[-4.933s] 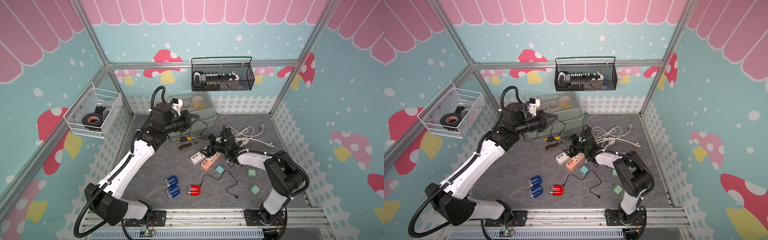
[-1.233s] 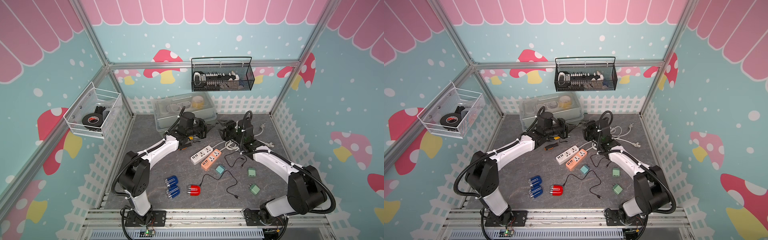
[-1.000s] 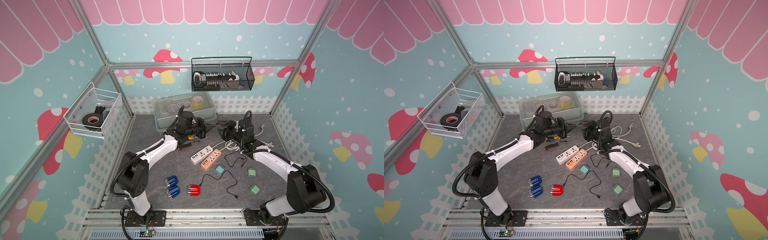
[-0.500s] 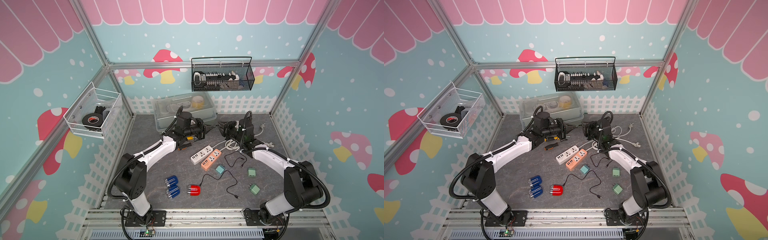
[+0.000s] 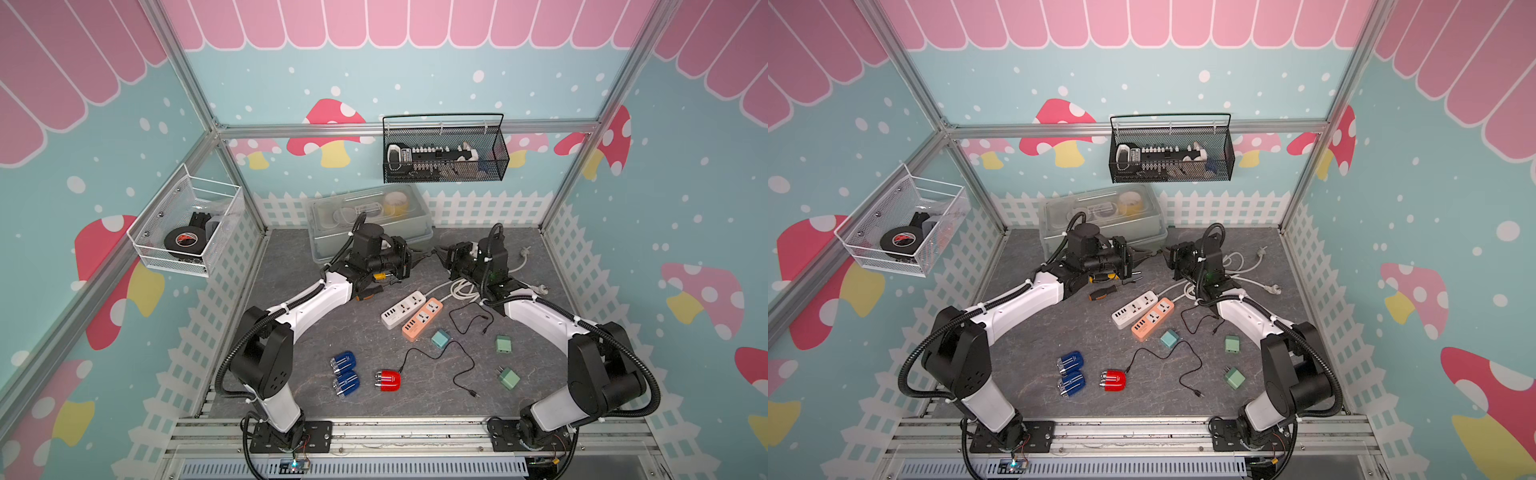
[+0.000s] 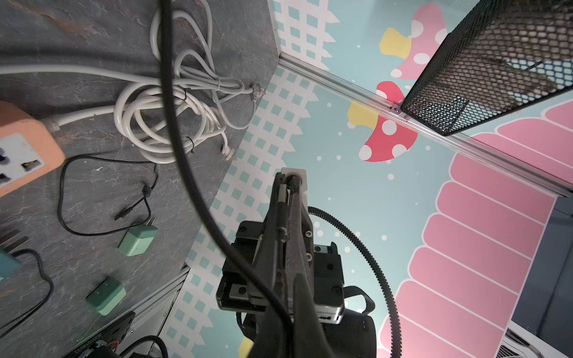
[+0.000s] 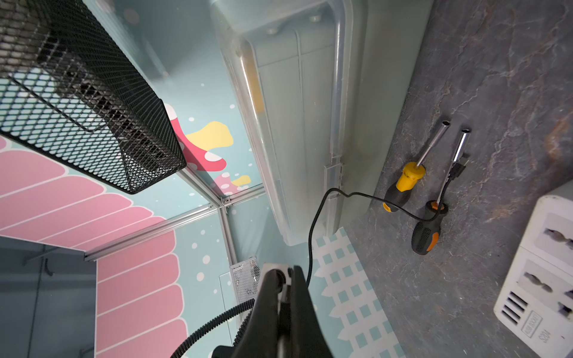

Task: Charge the electric shaver
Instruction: Pick up the charging cable from the center of the board.

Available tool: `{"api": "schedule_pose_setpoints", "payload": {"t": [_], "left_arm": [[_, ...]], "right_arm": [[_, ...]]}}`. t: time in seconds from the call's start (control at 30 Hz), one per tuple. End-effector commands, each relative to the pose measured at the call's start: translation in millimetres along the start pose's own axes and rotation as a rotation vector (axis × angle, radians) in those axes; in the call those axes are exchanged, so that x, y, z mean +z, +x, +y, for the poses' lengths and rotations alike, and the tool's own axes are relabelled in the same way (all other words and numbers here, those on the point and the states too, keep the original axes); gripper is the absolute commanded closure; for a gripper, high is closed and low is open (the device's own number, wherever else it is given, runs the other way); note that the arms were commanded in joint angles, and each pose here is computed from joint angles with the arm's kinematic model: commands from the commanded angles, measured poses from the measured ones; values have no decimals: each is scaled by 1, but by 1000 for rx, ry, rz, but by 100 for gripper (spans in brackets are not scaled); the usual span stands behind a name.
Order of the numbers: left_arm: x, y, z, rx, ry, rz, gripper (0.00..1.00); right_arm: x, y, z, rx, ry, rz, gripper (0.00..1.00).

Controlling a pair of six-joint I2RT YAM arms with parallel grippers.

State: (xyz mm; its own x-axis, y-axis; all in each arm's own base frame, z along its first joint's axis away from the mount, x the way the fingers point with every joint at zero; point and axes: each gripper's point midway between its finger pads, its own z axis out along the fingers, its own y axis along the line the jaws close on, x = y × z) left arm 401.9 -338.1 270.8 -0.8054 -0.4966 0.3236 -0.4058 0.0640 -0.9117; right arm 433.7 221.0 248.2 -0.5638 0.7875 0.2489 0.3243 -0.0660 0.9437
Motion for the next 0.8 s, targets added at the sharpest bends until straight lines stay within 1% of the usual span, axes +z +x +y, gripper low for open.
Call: {"api": "schedule_pose_setpoints", "payload": {"t": [0.0, 0.13, 0.17, 0.23, 0.3, 0.37, 0.4, 0.43, 0.6, 0.77], "left_arm": [[-5, 1, -6, 22, 24, 5, 100], [-6, -1, -4, 18, 24, -6, 100], [-6, -1, -5, 18, 25, -9, 97], [-4, -1, -4, 19, 26, -13, 87], [-2, 0, -4, 19, 31, -11, 80], [1, 2, -4, 15, 38, -13, 64], [3, 3, -5, 14, 41, -14, 58], [6, 5, -5, 16, 44, -12, 55], [21, 8, -6, 8, 65, -1, 56], [30, 1, -10, 13, 101, -18, 64]], "right_arm": [[-5, 1, 10, 6, -34, -3, 100], [-9, -1, 13, 8, -51, -20, 100], [-9, -2, 14, 8, -59, -27, 100], [-11, -4, 15, 11, -69, -42, 100], [-12, -5, 17, 14, -82, -50, 100], [-12, -6, 18, 19, -90, -55, 100], [-12, -6, 19, 19, -91, -59, 100], [-12, -7, 19, 18, -93, -64, 100], [-12, -6, 22, 37, -115, -74, 100], [-13, -3, 23, 40, -113, -76, 100]]}}
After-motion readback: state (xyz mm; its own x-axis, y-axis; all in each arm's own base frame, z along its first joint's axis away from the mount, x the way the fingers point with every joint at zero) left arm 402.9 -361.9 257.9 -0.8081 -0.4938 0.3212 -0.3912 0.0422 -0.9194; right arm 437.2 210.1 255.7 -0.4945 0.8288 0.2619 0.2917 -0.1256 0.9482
